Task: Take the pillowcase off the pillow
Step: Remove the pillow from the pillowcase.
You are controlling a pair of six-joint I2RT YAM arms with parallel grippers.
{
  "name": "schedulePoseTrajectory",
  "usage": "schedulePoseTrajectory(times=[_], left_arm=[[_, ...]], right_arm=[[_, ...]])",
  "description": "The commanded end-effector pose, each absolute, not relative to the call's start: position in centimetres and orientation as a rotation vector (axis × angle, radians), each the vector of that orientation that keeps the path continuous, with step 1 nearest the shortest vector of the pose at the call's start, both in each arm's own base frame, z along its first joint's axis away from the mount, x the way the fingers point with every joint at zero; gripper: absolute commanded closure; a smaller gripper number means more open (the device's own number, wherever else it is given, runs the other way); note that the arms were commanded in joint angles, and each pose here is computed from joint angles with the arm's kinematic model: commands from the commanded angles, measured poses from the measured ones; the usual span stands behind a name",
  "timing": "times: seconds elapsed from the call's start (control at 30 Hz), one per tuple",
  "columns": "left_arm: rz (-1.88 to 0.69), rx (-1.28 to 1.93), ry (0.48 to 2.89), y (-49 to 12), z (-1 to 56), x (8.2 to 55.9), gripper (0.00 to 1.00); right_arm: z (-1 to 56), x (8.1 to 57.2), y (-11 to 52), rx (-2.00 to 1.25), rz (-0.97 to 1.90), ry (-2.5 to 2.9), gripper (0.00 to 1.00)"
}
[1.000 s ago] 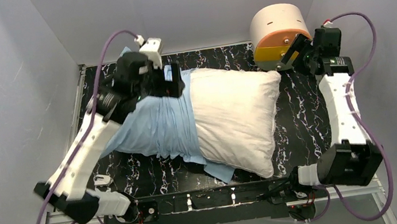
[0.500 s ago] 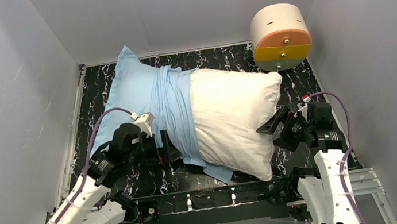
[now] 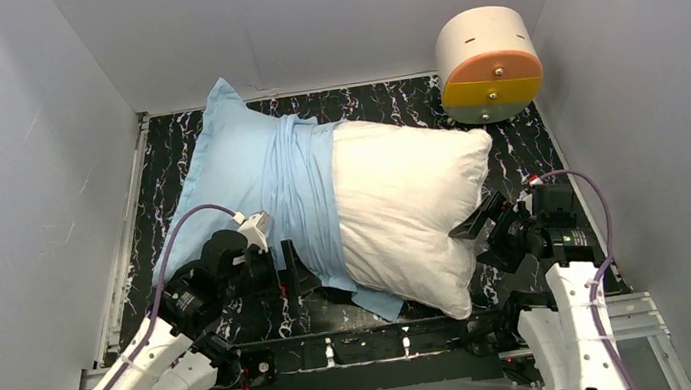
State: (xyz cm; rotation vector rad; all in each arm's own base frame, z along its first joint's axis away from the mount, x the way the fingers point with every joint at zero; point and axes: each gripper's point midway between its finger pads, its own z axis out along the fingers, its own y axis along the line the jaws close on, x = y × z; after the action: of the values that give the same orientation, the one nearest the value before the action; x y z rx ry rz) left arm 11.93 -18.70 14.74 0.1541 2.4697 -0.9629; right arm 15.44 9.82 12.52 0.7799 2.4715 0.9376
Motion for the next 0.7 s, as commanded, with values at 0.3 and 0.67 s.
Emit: schedulePoseTrajectory(times=[0.3, 0.67], left_arm=[[-1.128, 0.025, 2.142, -27.9, 10.9, 15.5, 0.02], [-0.638, -0.02, 2.178, -21.7, 10.2, 17.7, 1.0]], right_arm=[[12.5, 15.0, 13.2, 0.86, 1.326, 2.349, 0.22], [16.1, 18.7, 9.1, 0.746, 0.926, 2.252, 1.0]])
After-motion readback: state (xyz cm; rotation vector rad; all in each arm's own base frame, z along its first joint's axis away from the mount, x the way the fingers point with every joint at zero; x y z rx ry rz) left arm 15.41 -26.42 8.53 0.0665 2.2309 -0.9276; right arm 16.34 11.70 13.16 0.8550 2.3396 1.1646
